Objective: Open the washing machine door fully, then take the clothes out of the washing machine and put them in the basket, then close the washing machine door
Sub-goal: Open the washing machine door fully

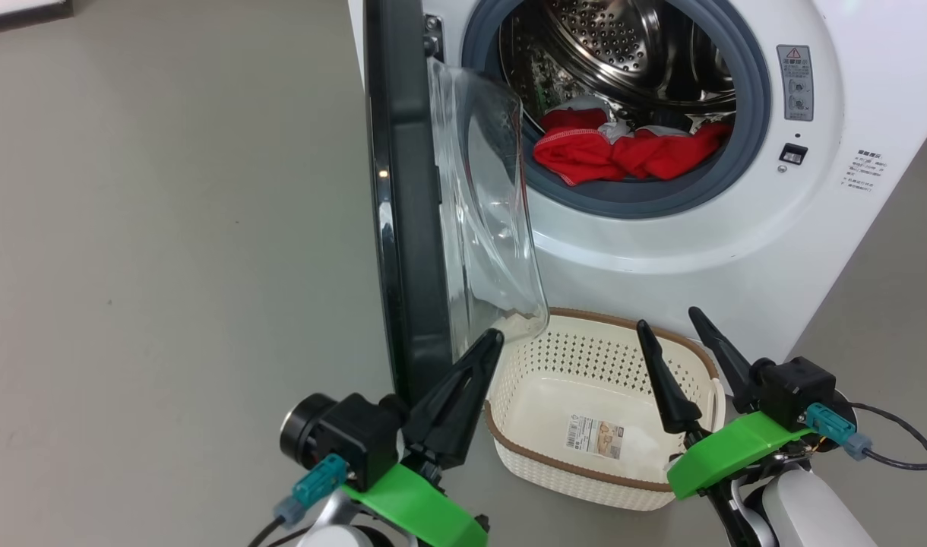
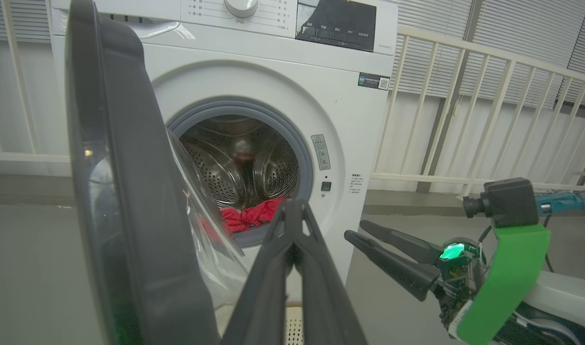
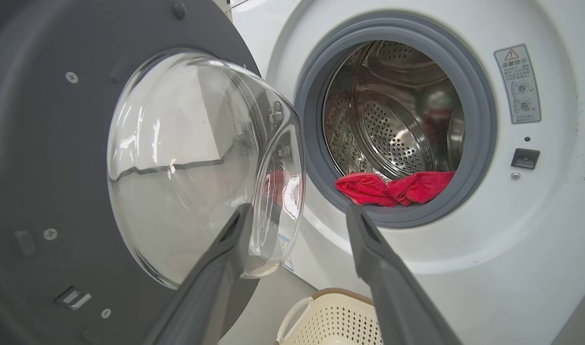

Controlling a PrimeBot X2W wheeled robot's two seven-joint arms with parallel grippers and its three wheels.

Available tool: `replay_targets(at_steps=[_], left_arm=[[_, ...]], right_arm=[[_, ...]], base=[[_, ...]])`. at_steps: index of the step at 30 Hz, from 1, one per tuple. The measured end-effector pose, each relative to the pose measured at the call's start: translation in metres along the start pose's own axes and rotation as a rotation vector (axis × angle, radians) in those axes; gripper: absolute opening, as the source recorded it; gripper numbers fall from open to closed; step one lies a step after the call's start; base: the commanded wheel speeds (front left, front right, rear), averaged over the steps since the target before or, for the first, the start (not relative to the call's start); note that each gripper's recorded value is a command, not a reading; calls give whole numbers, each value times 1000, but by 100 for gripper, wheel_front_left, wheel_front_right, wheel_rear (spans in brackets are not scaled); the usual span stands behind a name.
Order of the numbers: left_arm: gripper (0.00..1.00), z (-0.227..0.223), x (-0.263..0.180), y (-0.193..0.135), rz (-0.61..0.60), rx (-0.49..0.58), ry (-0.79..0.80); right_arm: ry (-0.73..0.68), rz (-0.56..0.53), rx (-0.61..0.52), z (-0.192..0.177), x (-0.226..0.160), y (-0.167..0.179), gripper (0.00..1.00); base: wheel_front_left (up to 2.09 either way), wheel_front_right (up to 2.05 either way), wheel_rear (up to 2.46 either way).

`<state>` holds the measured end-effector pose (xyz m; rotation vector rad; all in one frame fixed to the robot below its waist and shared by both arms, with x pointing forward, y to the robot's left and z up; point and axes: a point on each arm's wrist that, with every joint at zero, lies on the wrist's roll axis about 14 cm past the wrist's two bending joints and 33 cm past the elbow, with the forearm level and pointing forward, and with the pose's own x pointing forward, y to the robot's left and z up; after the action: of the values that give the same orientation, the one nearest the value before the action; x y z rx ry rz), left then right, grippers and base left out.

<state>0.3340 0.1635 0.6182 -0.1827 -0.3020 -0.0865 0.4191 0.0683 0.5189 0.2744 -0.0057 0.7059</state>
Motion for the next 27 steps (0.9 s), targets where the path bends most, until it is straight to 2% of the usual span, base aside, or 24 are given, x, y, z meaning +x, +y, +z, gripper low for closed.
replay_targets(at_steps=[12,27], left_arm=[[0,-34,-8,22,90,12,119],[0,-37,-12,44,197,28,132]], right_arm=[[5,-2,1,-2,-1,0,100],[14,-8,19,-5,-1,-2,100]], base=[[0,0,0],[0,0,0]])
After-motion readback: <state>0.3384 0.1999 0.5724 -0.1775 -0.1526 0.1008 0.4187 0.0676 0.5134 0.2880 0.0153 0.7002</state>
